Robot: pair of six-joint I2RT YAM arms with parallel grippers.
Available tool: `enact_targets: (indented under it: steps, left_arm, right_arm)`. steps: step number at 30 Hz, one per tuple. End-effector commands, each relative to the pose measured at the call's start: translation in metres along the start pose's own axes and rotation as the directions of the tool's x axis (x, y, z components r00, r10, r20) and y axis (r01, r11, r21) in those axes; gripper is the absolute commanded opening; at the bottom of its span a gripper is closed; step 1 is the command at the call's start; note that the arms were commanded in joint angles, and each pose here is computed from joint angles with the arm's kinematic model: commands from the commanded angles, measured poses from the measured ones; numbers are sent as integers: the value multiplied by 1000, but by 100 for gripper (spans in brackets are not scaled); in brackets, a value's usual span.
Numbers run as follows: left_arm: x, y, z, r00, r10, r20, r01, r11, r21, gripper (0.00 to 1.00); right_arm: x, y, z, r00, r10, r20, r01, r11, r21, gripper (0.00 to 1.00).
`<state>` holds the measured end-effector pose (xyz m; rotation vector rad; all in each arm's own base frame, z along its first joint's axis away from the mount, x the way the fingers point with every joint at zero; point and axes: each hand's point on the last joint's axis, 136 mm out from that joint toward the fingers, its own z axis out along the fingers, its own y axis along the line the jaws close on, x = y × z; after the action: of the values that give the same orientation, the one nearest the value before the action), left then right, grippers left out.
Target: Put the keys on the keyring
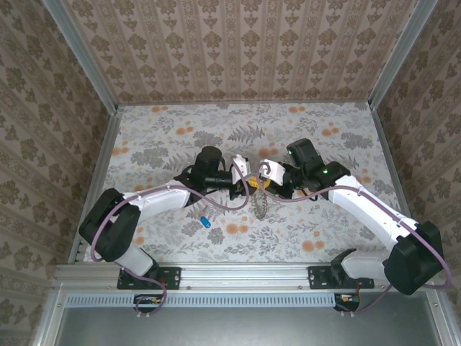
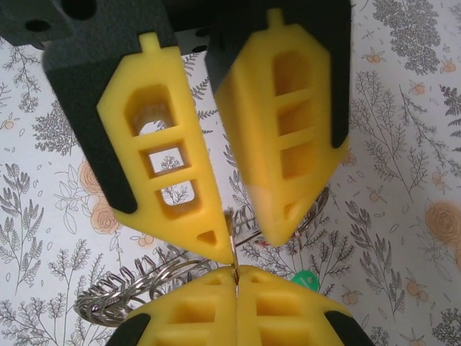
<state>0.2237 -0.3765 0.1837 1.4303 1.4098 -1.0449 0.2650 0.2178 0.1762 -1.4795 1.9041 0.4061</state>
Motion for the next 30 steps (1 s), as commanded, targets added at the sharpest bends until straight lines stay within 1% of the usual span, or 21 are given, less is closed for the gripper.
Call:
enact_targets:
  steps: [1, 3, 7, 8, 10, 12, 16, 19, 21, 26, 28, 30]
  left_arm:
    - [-3, -4, 3, 1000, 12, -2, -11, 999, 36, 16]
    - [-3, -5, 3, 1000, 11, -4, -11, 999, 38, 0]
    - [0, -3, 2, 1000, 2, 5, -2, 1000, 23, 0]
    - [-1, -1, 1, 1000, -4, 24, 4, 1000, 11, 0]
    - [-6, 3, -3, 995, -13, 97, 13, 1000, -4, 0]
    - [-13, 7, -6, 985, -14, 172, 17, 1000, -16, 0]
    - [-25, 11, -11, 958, -16, 287, 22, 1000, -16, 0]
    - [-29, 14, -13, 938, -28, 347, 36, 999, -17, 0]
    - [-30, 15, -13, 931, -34, 363, 41, 999, -13, 0]
    - [-30, 18, -13, 931, -25, 363, 36, 999, -24, 0]
    - [-31, 18, -14, 931, -24, 365, 34, 999, -22, 0]
    - [-33, 17, -13, 930, -24, 367, 31, 999, -12, 0]
  right_arm:
    - [-13, 4, -3, 998, -12, 65, 13, 1000, -15, 0]
    - [-13, 5, -3, 998, -9, 65, 10, 1000, -18, 0]
    - [-14, 4, -6, 996, -6, 88, 6, 1000, 6, 0]
    - [-13, 2, -6, 995, -2, 101, 0, 1000, 21, 3]
    - [-10, 1, -6, 990, 8, 144, -13, 999, 32, 9]
    - [-5, 0, -5, 982, 25, 190, -31, 999, 28, 18]
    - [-1, -2, -1, 962, 49, 269, -56, 998, 19, 25]
    - [-3, -5, -2, 945, 54, 322, -61, 998, 12, 26]
    - [-7, -10, -4, 935, 55, 351, -66, 998, 19, 26]
    - [-19, -19, -11, 912, 35, 408, -60, 997, 48, 27]
    - [-22, -20, -11, 906, 24, 422, -48, 998, 46, 27]
    - [-21, -25, -9, 910, 29, 414, -58, 997, 58, 27]
